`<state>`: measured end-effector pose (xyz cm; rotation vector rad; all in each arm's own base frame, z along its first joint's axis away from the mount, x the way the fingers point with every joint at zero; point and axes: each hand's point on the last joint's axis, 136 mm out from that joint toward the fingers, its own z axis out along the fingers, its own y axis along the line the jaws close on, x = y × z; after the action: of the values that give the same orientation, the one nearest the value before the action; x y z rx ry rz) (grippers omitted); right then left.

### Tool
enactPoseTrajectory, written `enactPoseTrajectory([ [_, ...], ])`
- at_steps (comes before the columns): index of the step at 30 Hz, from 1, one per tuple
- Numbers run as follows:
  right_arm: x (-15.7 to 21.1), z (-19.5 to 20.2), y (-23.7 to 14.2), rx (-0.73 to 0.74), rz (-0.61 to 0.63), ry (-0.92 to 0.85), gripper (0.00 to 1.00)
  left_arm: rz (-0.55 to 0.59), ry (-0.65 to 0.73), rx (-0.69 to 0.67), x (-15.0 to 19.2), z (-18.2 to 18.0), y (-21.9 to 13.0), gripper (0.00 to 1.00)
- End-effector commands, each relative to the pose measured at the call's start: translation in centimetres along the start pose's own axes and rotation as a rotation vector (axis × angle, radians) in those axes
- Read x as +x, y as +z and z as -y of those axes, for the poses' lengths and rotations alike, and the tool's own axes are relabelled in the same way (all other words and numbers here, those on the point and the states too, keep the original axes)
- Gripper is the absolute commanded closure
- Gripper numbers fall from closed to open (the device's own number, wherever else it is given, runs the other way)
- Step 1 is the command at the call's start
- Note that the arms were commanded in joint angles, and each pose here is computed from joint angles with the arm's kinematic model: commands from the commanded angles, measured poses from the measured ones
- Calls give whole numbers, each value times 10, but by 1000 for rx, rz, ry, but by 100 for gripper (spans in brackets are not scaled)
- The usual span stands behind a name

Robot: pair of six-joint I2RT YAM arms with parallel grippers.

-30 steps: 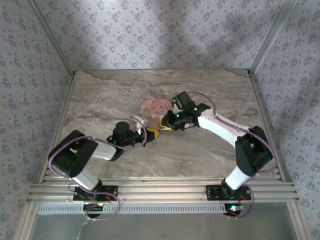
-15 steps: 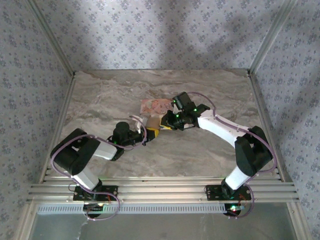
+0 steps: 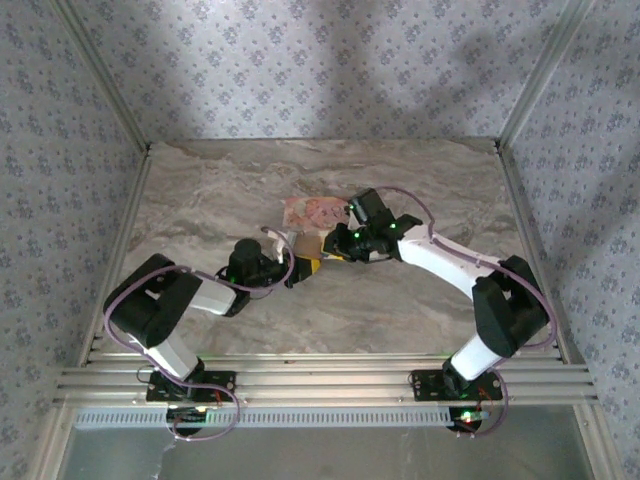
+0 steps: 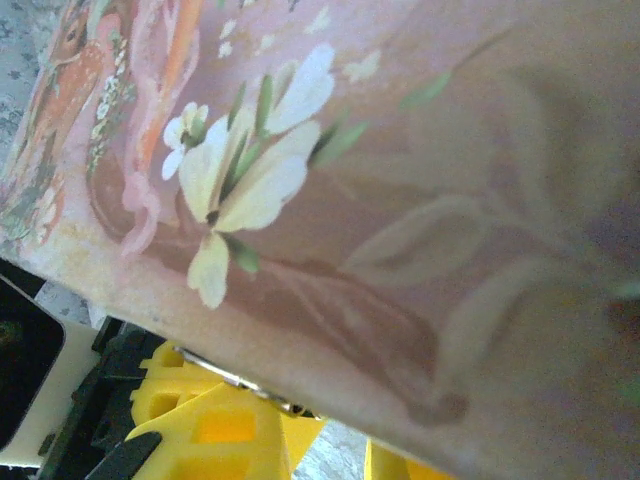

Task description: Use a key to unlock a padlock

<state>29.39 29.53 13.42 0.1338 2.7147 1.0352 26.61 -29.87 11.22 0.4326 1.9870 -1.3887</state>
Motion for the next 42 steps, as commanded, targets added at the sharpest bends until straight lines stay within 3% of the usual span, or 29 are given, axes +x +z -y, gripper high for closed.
enactPoseTrajectory([
  [1,20,-10,4,-54,-43,-63,100,90,74,164,-45,46,3,100],
  [14,36,2,18,-64,-74,-90,100,76,19,232,-51,58,4,100],
  [21,39,1,23,-102,-64,-86,100,74,69,141,-42,46,8,100],
  [31,44,18,28,-39,-43,-35,100,130,182,-41,-42,36,-9,100],
  [42,48,19,40,-13,-34,13,100,96,247,-43,-30,47,-5,100],
])
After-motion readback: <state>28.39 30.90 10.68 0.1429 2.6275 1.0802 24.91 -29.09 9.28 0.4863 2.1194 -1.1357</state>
